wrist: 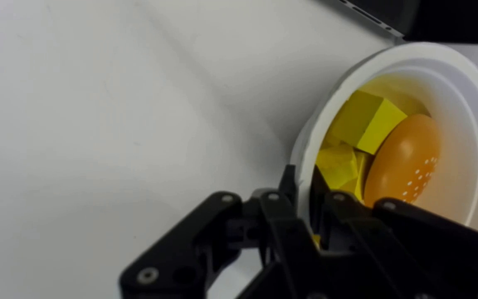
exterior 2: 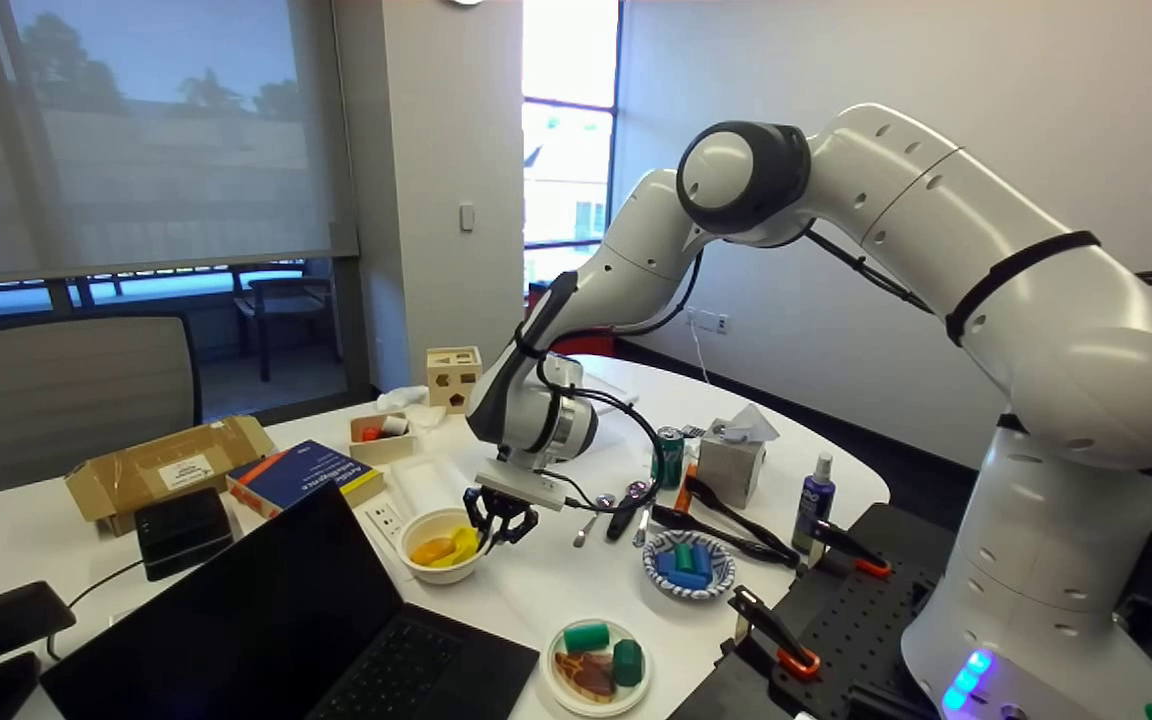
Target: Use the silver spoon to stir the contents in the white bowl.
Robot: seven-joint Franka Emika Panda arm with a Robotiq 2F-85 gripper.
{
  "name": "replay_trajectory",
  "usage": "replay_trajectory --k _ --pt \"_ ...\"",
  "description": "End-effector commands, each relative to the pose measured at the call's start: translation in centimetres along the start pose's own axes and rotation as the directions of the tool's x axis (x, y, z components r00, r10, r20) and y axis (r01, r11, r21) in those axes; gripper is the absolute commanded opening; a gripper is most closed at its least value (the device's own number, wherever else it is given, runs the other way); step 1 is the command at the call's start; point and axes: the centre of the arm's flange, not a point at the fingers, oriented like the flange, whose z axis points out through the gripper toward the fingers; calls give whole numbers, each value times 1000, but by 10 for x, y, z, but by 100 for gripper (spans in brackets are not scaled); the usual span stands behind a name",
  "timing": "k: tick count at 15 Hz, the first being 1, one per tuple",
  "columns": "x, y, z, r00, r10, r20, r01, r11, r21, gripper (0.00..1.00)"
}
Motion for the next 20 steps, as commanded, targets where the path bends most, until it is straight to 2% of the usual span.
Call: replay_trajectory --k 1,6,12,15,20 --pt "-8 -9 -26 1000 -1 2 1 1000 -27 2" --pt "-20 21 -47 997 76 -29 -78 995 -69 2" --pt "-40 72 -66 978 206 -42 -209 973 -101 2" --pt "-54 97 -73 961 273 -47 -277 956 -102 2" --pt "-68 145 -70 912 398 -99 -406 910 -81 2"
